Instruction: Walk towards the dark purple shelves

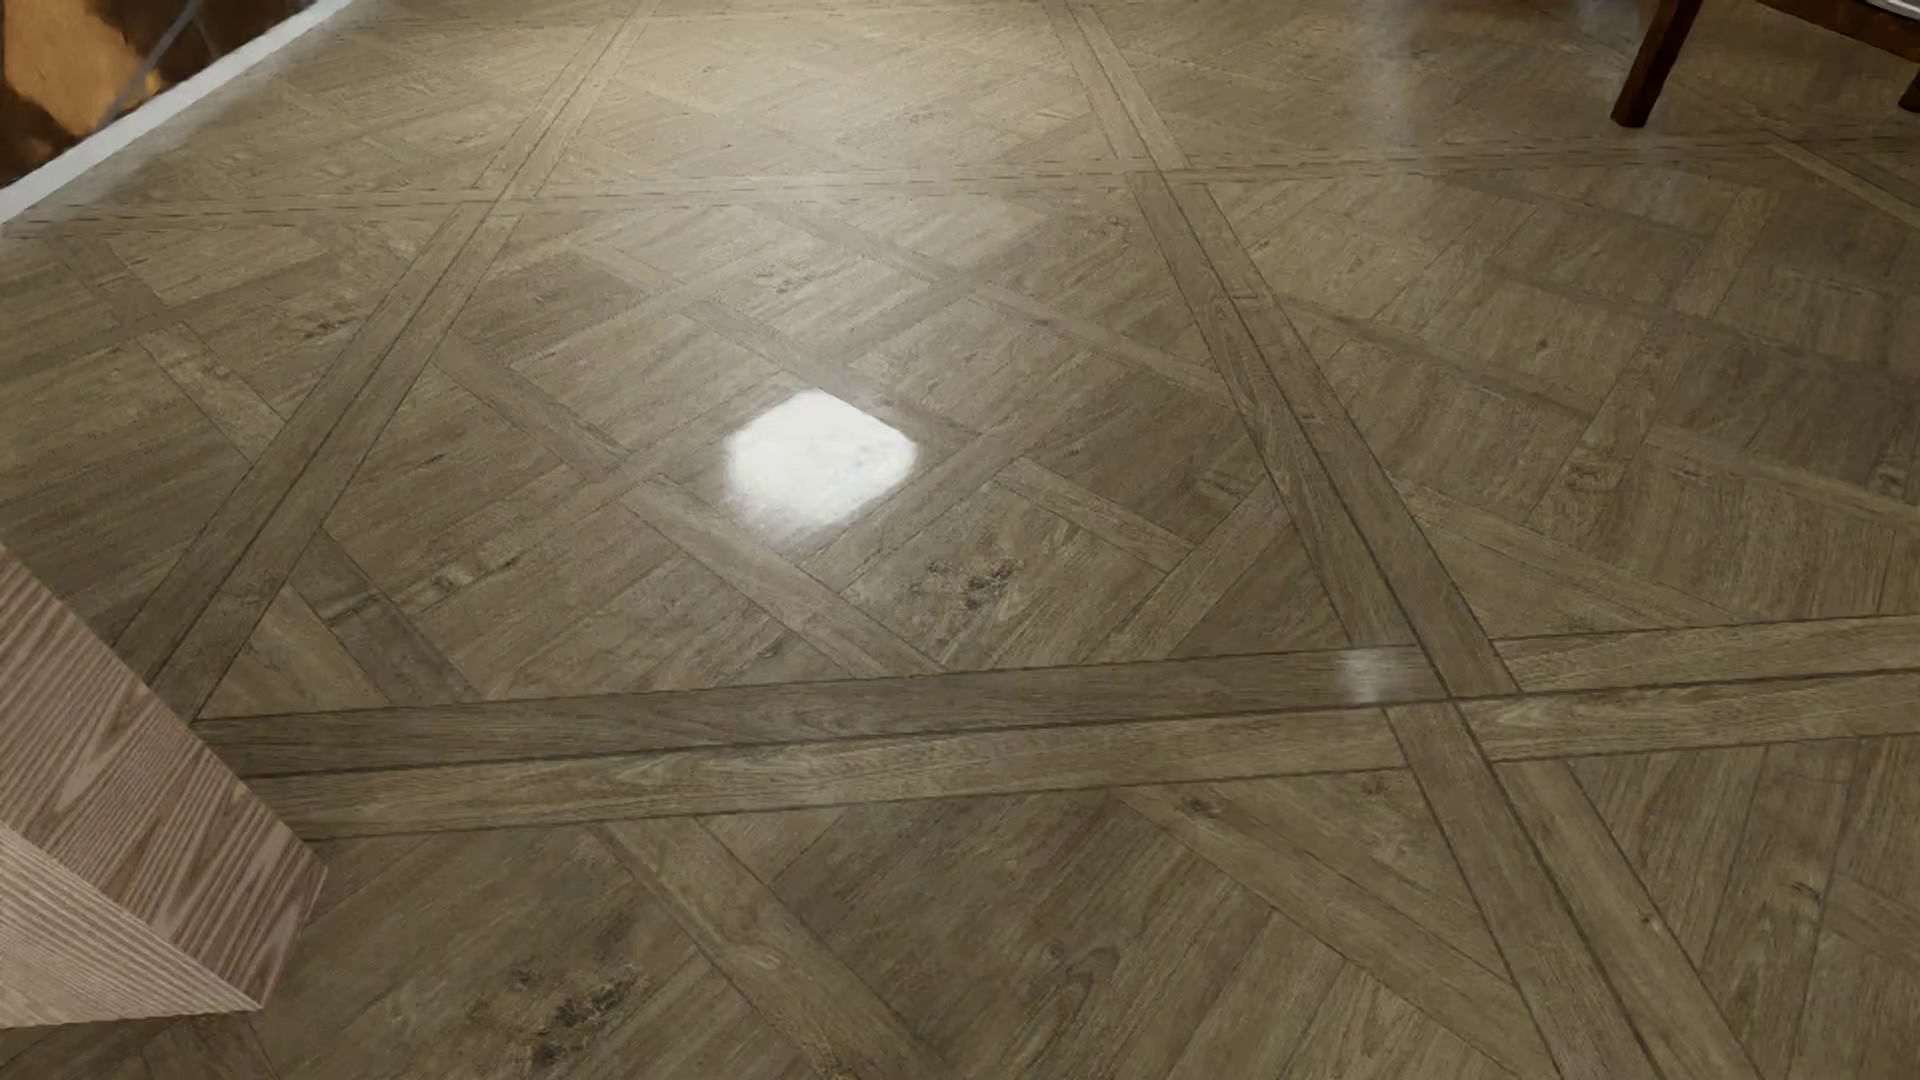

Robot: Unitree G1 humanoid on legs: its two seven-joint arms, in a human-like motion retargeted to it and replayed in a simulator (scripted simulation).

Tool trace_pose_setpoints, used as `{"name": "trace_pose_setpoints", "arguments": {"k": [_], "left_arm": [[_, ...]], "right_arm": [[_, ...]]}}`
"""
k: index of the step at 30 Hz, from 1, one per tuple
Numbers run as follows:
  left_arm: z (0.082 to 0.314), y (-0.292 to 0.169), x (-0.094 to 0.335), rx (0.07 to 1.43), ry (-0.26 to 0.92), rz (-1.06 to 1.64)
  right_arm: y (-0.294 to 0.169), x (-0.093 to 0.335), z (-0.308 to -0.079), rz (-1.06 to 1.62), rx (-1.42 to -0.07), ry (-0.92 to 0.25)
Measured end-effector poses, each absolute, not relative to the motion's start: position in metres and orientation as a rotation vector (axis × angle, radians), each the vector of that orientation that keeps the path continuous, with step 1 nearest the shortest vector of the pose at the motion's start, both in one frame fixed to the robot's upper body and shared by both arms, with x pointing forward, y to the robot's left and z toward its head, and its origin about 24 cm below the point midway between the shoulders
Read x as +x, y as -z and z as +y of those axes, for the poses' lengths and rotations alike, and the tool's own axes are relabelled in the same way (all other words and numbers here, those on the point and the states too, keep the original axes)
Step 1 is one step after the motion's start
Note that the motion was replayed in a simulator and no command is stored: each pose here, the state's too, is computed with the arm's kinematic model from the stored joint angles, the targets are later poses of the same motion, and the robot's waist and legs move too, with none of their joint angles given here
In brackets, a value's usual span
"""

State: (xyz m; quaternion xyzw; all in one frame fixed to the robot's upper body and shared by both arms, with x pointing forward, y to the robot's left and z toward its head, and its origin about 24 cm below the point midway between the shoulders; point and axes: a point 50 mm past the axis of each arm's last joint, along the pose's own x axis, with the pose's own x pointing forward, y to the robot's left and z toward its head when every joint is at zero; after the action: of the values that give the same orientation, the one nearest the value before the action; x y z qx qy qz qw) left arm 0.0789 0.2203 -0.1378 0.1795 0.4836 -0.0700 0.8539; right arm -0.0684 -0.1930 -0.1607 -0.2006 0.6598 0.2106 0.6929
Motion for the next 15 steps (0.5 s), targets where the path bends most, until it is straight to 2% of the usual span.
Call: {"name": "trace_pose_setpoints", "arguments": {"k": [2, 5, 9, 11, 15], "left_arm": [[0.213, 0.154, 0.038, 0.409, 0.235, 1.178], [0.216, 0.160, -0.025, 0.419, 0.278, 1.373], [0.209, 0.154, -0.079, 0.354, 0.257, 1.503], [0.198, 0.149, -0.100, 0.327, 0.292, 1.539], [0.193, 0.152, -0.105, 0.355, 0.364, 1.567]], "right_arm": [[0.163, -0.034, -0.192, 1.373, -0.461, -0.462], [0.150, 0.035, -0.192, 1.125, -0.439, -0.383], [0.110, 0.113, -0.204, 0.811, -0.407, -0.239], [0.099, 0.129, -0.208, 0.745, -0.405, -0.209], [0.125, 0.088, -0.212, 0.922, -0.356, -0.158]]}}
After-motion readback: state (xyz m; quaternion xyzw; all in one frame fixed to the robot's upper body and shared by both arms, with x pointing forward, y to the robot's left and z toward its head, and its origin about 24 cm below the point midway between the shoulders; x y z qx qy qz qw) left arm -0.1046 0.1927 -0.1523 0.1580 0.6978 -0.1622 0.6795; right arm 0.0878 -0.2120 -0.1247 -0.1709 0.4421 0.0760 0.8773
